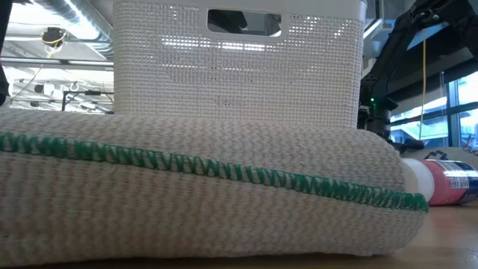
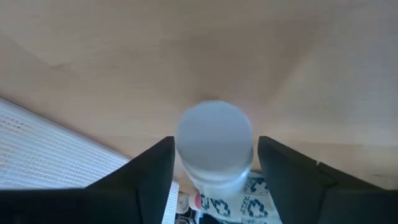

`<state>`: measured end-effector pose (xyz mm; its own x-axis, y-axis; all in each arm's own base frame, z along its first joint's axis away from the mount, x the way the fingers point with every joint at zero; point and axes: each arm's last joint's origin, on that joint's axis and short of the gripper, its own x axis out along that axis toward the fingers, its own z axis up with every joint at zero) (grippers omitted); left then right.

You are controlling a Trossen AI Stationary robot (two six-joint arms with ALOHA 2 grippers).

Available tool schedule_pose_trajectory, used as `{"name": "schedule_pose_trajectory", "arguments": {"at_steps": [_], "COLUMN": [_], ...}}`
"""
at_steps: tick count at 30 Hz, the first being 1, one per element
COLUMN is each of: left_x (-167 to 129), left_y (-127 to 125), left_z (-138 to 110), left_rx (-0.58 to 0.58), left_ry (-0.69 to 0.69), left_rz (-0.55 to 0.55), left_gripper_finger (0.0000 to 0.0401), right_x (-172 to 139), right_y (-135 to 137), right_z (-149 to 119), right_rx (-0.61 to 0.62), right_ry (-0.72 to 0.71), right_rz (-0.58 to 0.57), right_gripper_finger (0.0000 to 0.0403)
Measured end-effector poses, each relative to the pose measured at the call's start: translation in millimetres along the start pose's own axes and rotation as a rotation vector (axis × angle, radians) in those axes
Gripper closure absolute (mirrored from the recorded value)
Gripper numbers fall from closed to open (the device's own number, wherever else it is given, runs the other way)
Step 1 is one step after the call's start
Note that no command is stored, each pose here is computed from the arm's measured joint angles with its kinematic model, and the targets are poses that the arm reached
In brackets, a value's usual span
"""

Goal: Pick & place medical supplies in basket/bin
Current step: Put the white medicine bottle into the white bin

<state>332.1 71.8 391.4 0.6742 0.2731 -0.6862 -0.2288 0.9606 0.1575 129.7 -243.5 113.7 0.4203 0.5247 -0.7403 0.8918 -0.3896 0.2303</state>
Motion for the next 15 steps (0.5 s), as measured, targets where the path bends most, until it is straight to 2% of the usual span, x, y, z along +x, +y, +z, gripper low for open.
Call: {"name": "schedule_pose_trajectory", "arguments": {"at_steps": [11,15], "left_x": [0.0,0.0], "left_y": [0.0,0.0], "left_z": [0.0,0.0], "left_rx": [0.000,-0.001], "left_ry": [0.000,0.000], "left_rz": [0.000,0.000], "left_gripper_finger": [0.0166,0.0166], "right_x": [0.2,0.2], "right_y": [1.8,2.9], "right_z": [1.5,2.6], "right_rx": [-0.044,-0.073], "right_ry": [-0.011,-0.021], "right_rz": [0.018,0.027], "right_gripper_finger": [0.0235,0.0245]}}
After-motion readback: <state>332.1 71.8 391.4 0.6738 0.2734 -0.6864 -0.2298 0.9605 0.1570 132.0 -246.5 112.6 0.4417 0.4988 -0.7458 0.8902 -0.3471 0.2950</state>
